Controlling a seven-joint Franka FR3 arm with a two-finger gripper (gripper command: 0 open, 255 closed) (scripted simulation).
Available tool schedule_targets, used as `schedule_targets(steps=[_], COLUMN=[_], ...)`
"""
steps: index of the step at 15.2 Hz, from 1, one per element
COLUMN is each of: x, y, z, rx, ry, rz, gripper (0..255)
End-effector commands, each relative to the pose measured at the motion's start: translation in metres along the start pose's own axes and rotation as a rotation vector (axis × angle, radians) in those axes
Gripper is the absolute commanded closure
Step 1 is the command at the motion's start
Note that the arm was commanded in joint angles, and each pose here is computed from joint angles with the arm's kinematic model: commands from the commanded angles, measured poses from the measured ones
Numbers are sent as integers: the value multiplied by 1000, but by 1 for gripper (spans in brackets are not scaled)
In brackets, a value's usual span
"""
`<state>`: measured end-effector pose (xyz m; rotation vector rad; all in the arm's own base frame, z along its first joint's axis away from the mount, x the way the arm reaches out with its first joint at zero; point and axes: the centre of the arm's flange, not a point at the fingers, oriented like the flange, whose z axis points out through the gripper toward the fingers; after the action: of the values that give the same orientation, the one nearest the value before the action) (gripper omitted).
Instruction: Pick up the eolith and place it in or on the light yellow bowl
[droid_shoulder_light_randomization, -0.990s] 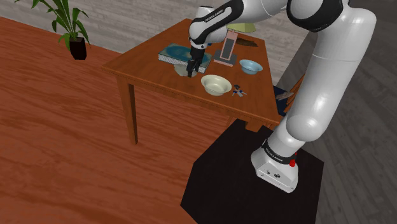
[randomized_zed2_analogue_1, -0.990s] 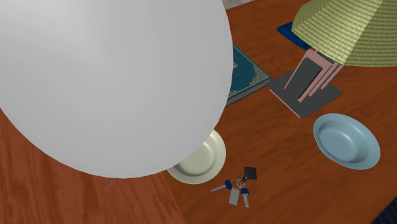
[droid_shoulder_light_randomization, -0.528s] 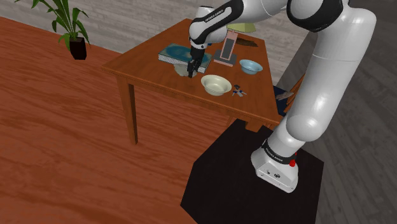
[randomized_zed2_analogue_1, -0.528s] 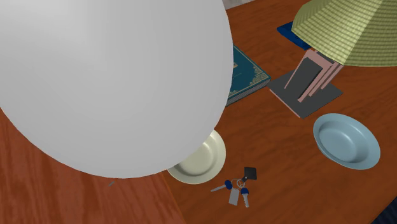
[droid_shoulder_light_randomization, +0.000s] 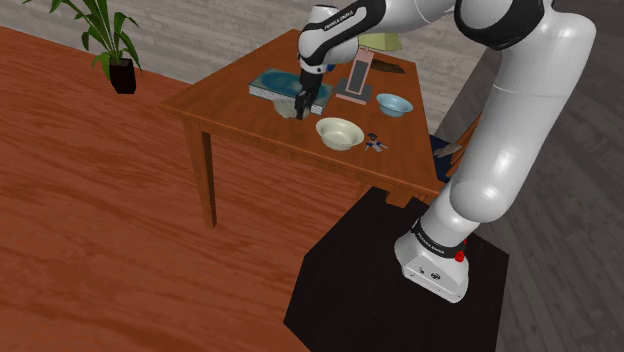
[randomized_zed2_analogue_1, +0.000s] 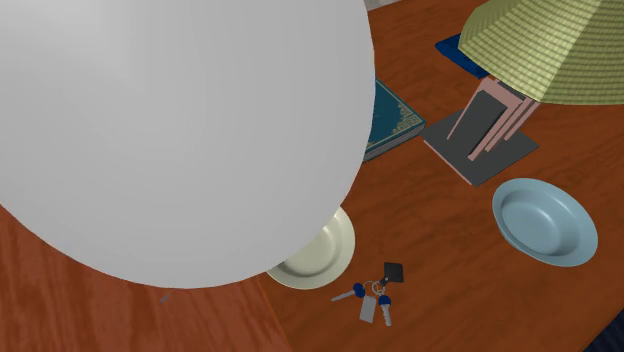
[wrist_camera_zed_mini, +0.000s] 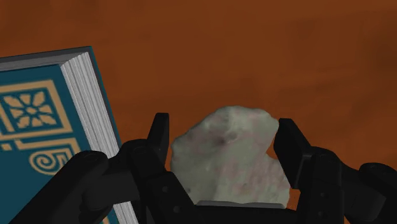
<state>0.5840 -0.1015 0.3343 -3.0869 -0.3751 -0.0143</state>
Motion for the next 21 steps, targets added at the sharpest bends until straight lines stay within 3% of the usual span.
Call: schedule_targets(steps=[1, 20, 21], x=[1, 2, -11], y=[0, -3, -6], z=[-10, -109, -109], rx=[0, 0, 0], ry=[0, 0, 0], rz=[0, 0, 0], gripper=[255, 255, 255])
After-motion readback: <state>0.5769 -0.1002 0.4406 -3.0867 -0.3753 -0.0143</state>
